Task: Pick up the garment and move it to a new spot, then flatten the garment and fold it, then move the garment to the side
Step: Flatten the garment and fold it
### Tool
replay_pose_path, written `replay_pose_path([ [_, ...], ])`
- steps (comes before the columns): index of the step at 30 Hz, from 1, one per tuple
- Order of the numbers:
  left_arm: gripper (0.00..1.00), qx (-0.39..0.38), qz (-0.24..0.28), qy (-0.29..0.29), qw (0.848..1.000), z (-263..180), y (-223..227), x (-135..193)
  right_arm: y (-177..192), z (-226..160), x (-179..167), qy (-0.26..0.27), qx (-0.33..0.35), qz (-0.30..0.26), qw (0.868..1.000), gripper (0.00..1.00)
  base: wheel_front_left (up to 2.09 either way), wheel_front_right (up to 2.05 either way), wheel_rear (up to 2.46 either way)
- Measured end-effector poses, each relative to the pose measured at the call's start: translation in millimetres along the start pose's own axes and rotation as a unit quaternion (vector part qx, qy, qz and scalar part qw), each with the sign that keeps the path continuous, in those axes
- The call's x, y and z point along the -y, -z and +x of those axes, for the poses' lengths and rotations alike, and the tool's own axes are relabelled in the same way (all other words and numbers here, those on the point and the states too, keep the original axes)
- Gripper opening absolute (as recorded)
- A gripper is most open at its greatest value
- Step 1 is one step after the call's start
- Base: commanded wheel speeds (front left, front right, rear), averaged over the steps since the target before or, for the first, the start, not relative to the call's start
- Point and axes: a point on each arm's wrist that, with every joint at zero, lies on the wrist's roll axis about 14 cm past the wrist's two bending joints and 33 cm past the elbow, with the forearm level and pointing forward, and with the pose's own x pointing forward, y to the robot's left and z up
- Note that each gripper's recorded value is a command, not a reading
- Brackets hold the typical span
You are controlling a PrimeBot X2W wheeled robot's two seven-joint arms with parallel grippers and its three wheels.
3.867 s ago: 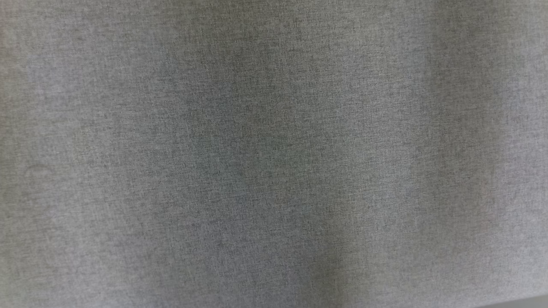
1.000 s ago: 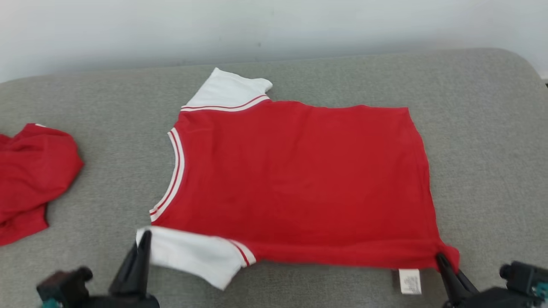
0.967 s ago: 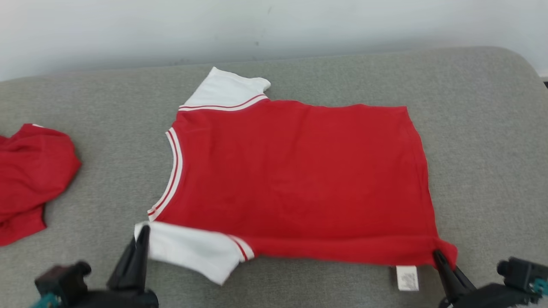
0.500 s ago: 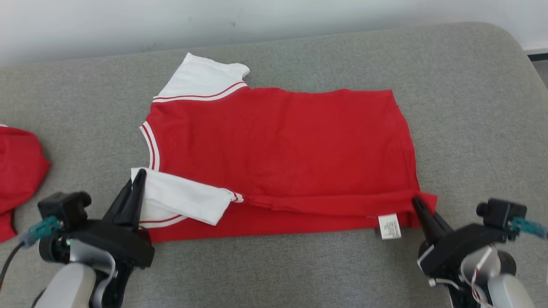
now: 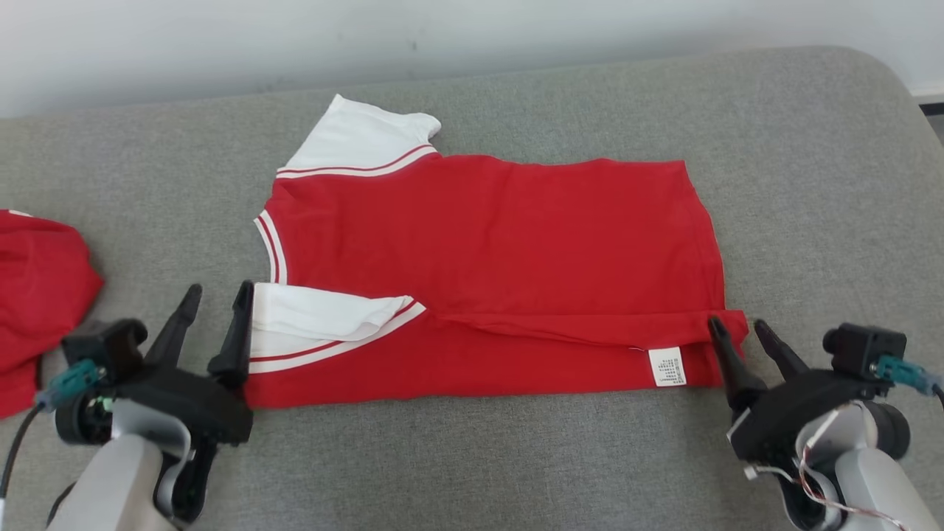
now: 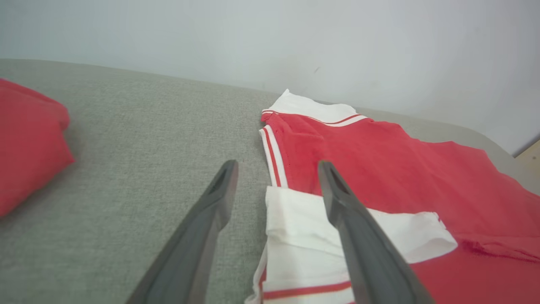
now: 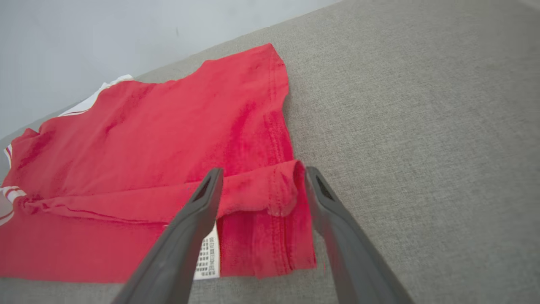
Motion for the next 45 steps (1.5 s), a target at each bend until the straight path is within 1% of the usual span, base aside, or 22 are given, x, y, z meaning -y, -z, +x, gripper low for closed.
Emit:
replay_pose_path([
  [4, 1.00, -0.012, 0.013, -0.008, 1.000, -18.9, 9.5, -10.0, 7.9, -12.4, 11.7, 0.008, -0.003, -0.036, 0.999, 1.00, 0.00, 0.00, 0.00],
  [10, 1.00, -0.050, 0.017, -0.014, 0.999, -48.4, 41.0, -14.9, 24.8, -23.3, 22.2, 0.020, -0.020, -0.044, 0.999, 1.00, 0.00, 0.00, 0.00],
  [15, 1.00, -0.065, 0.021, -0.016, 0.998, -53.5, 53.9, -14.2, 32.3, -19.5, 23.9, 0.024, -0.030, -0.050, 0.998, 1.00, 0.00, 0.00, 0.00],
  [20, 1.00, -0.088, 0.019, -0.018, 0.996, -49.8, 70.8, -14.5, 42.1, -5.3, 24.3, 0.027, -0.049, -0.058, 0.997, 1.00, 0.00, 0.00, 0.00],
  [21, 0.89, -0.090, 0.016, -0.016, 0.996, -48.3, 72.7, -13.1, 45.7, -3.8, 24.7, 0.028, -0.054, -0.056, 0.997, 1.00, 0.00, 0.00, 0.00],
  [22, 0.31, -0.092, 0.014, -0.014, 0.996, -47.0, 74.2, -11.6, 49.0, -2.4, 24.4, 0.029, -0.058, -0.054, 0.996, 0.60, 0.00, 0.00, 0.00],
  [23, 0.00, -0.093, 0.013, -0.015, 0.995, -46.2, 74.8, -12.1, 51.4, -0.8, 23.3, 0.028, -0.062, -0.054, 0.996, 0.22, 0.00, 0.00, 0.00],
  [24, 0.00, -0.094, 0.012, -0.016, 0.995, -45.7, 74.9, -12.9, 51.8, 0.7, 22.8, 0.028, -0.061, -0.056, 0.996, 0.00, 0.00, 0.00, 0.00],
  [28, 0.00, -0.091, 0.004, -0.021, 0.996, -46.1, 73.1, -11.6, 53.0, 3.9, 12.6, 0.017, -0.054, -0.054, 0.997, 0.00, 0.00, 0.00, 0.00],
  [33, 0.00, -0.069, -0.005, -0.033, 0.997, -54.1, 58.2, -15.4, 51.0, -1.0, 4.9, 0.005, -0.045, -0.054, 0.997, 0.00, 0.00, 0.00, 0.00],
  [37, 0.00, -0.059, -0.019, -0.043, 0.997, -73.4, 56.2, -14.5, 48.3, -9.7, -1.0, -0.005, -0.034, -0.046, 0.998, 0.00, 0.00, 0.00, 0.00],
  [45, 0.00, -0.054, -0.037, -0.072, 0.995, -122.8, 66.4, -12.0, 55.1, -41.4, -0.2, -0.015, -0.031, -0.044, 0.998, 0.00, 0.00, 0.00, 0.00],
])
